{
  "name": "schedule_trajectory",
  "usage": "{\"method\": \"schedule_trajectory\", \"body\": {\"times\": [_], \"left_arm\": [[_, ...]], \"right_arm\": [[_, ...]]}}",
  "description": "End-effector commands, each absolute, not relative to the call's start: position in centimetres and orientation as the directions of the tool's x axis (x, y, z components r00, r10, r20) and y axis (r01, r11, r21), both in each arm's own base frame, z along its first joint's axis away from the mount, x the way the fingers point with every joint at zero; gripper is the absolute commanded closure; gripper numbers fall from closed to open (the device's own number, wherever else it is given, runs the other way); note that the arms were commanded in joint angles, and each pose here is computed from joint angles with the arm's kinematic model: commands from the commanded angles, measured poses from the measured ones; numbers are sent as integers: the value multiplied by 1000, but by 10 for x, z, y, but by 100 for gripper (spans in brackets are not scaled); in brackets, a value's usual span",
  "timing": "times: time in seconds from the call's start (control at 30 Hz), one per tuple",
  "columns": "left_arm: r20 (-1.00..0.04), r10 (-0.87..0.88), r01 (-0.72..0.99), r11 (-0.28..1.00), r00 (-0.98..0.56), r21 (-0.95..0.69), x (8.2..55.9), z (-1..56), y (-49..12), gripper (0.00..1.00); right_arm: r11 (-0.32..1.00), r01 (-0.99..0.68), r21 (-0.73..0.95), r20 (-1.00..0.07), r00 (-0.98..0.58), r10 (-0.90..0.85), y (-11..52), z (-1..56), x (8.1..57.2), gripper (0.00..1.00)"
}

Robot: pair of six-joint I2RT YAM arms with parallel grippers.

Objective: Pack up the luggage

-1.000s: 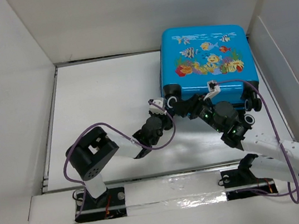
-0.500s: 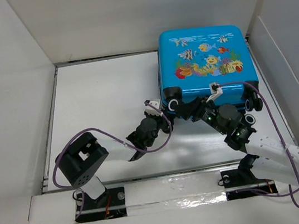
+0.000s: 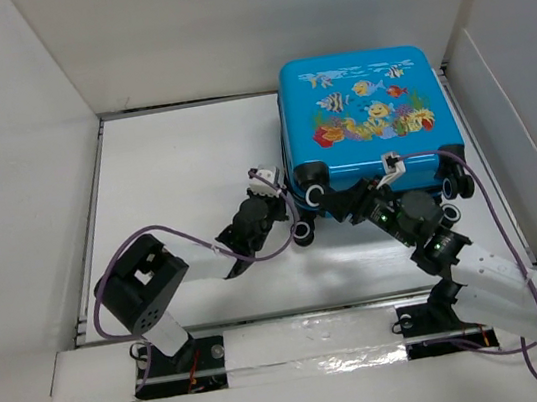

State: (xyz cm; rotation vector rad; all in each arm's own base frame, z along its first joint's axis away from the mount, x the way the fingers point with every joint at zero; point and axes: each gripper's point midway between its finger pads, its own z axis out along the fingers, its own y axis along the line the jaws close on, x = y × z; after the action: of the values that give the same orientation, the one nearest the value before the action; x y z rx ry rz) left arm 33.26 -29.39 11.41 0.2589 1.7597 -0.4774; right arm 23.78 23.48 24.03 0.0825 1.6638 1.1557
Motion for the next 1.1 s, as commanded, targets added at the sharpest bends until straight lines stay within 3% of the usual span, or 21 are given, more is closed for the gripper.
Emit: {"method": "schedule_trajectory", "body": {"times": [0.0, 0.43, 0.53, 0.57, 0.6, 0.7, 0.8, 0.93, 0.97, 1.0, 1.03, 1.07], "left_arm": [[-984, -106, 228, 964, -142, -137, 381, 142, -247, 100], [-989, -88, 299, 947, -119, -120, 447, 159, -255, 100], [-978, -160, 254, 948, -132, -190, 444, 158, -245, 97], [-972, -196, 241, 945, -127, -222, 441, 164, -241, 88], [-965, -214, 196, 950, -149, -241, 442, 157, -225, 64], [-915, -355, 147, 912, -190, -384, 426, 158, -210, 35], [-862, -473, 90, 865, -182, -494, 401, 169, -188, 20], [-803, -574, 105, 799, -157, -592, 361, 201, -179, 16], [-786, -602, 173, 767, -137, -618, 343, 229, -186, 10], [-787, -594, 192, 764, -163, -616, 332, 231, -188, 1], [-780, -595, 247, 740, -195, -626, 322, 240, -195, 1], [-767, -615, 308, 705, -184, -639, 307, 264, -195, 1]], "right_arm": [[479, -584, 656, -739, -363, 568, 237, 278, 227, 67], [509, -583, 633, -766, -377, 521, 227, 275, 212, 67], [500, -591, 633, -767, -391, 509, 231, 275, 210, 67], [499, -593, 632, -768, -391, 507, 232, 275, 210, 67], [499, -598, 628, -771, -390, 504, 233, 276, 210, 67], [493, -613, 617, -779, -390, 491, 237, 280, 209, 67], [493, -624, 606, -788, -390, 476, 242, 284, 209, 67], [491, -648, 583, -803, -365, 472, 242, 304, 204, 63], [495, -649, 578, -807, -364, 466, 241, 307, 200, 59], [500, -662, 559, -818, -338, 466, 239, 321, 198, 52], [527, -646, 553, -821, -315, 475, 233, 326, 202, 48], [549, -635, 543, -832, -321, 452, 229, 326, 198, 23]]}}
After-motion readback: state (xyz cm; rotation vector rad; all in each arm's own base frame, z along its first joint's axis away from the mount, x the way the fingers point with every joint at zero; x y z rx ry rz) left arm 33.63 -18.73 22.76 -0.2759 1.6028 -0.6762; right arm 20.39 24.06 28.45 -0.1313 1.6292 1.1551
